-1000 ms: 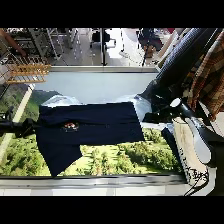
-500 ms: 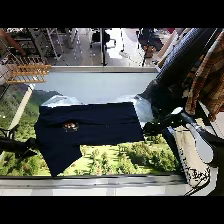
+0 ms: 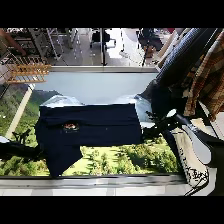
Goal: Fold the clothes and pants, and hang the long-sleeved shirts on hangers.
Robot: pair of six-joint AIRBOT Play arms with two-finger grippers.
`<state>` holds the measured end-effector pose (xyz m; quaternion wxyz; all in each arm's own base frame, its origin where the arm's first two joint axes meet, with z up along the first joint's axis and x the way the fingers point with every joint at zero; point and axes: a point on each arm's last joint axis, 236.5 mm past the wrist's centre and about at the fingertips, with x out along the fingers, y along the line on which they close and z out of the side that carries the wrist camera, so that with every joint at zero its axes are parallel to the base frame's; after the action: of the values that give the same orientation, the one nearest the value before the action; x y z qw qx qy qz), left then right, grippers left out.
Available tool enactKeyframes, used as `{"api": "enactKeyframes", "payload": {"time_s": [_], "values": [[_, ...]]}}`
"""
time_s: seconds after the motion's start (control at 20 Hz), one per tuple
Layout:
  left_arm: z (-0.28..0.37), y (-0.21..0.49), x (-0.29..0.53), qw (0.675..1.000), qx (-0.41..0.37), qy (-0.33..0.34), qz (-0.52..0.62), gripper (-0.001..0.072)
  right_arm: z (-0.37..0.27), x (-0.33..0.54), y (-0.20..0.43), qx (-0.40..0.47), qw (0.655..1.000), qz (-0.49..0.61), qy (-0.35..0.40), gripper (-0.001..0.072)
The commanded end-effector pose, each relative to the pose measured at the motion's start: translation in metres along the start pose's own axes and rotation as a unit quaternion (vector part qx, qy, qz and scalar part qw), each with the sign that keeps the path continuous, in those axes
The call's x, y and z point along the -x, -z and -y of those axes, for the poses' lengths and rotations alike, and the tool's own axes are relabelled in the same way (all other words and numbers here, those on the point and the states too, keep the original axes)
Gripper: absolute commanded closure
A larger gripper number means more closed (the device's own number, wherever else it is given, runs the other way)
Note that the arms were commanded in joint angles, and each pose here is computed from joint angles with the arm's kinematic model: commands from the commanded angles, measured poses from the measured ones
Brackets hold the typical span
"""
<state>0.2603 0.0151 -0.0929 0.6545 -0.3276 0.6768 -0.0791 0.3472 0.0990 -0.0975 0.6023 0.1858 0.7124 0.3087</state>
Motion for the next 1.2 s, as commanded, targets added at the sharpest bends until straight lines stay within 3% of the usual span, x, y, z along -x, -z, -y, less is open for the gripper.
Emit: {"api": "enactKeyframes", "payload": {"time_s": [0.0,0.15,0.25,0.4,0.55,0.8,0.95,1.0,1.05,1.1,1.15], "values": [[0.007,0.019,0.033,1.0,0.002,0.023,0.009,0.07,-0.009,0.003,0.05,0.005,0.999,-0.05,0.014,0.0697],[0.031,0.039,0.06,0.998,-0.004,0.058,0.016,0.07,-0.037,0.014,0.091,0.008,0.998,-0.066,0.005,0.0697],[0.064,0.023,0.076,0.991,-0.012,0.117,0.06,0.07,-0.057,0.033,0.084,0.003,1.0,-0.024,0.012,0.0697],[0.1,-0.035,0.109,0.968,-0.008,0.198,0.153,0.07,-0.074,0.072,0.021,0.002,0.994,0.105,0.036,0.0699],[0.105,-0.096,0.115,0.953,0.019,0.234,0.191,0.07,-0.055,0.094,-0.044,-0.041,0.977,0.201,0.059,0.0698],[0.108,-0.182,0.049,0.952,0.069,0.246,0.169,0.07,-0.02,0.059,-0.124,-0.088,0.967,0.236,0.026,0.0698],[0.114,-0.229,0.026,0.933,0.112,0.283,0.191,0.0685,0.002,0.041,-0.152,-0.113,0.963,0.242,0.023,0.0691],[0.115,-0.237,0.024,0.927,0.124,0.294,0.196,0.0601,0.005,0.039,-0.155,-0.107,0.964,0.24,0.024,0.0519],[0.118,-0.24,0.025,0.922,0.125,0.307,0.199,0.0327,0.005,0.04,-0.152,-0.082,0.968,0.235,0.029,0.026],[0.118,-0.239,0.03,0.921,0.117,0.312,0.2,0.0142,0.004,0.042,-0.144,-0.059,0.973,0.221,0.033,0.0174],[0.117,-0.236,0.04,0.921,0.104,0.318,0.201,0.0145,0.007,0.046,-0.132,-0.054,0.978,0.2,0.038,0.0186]]}}
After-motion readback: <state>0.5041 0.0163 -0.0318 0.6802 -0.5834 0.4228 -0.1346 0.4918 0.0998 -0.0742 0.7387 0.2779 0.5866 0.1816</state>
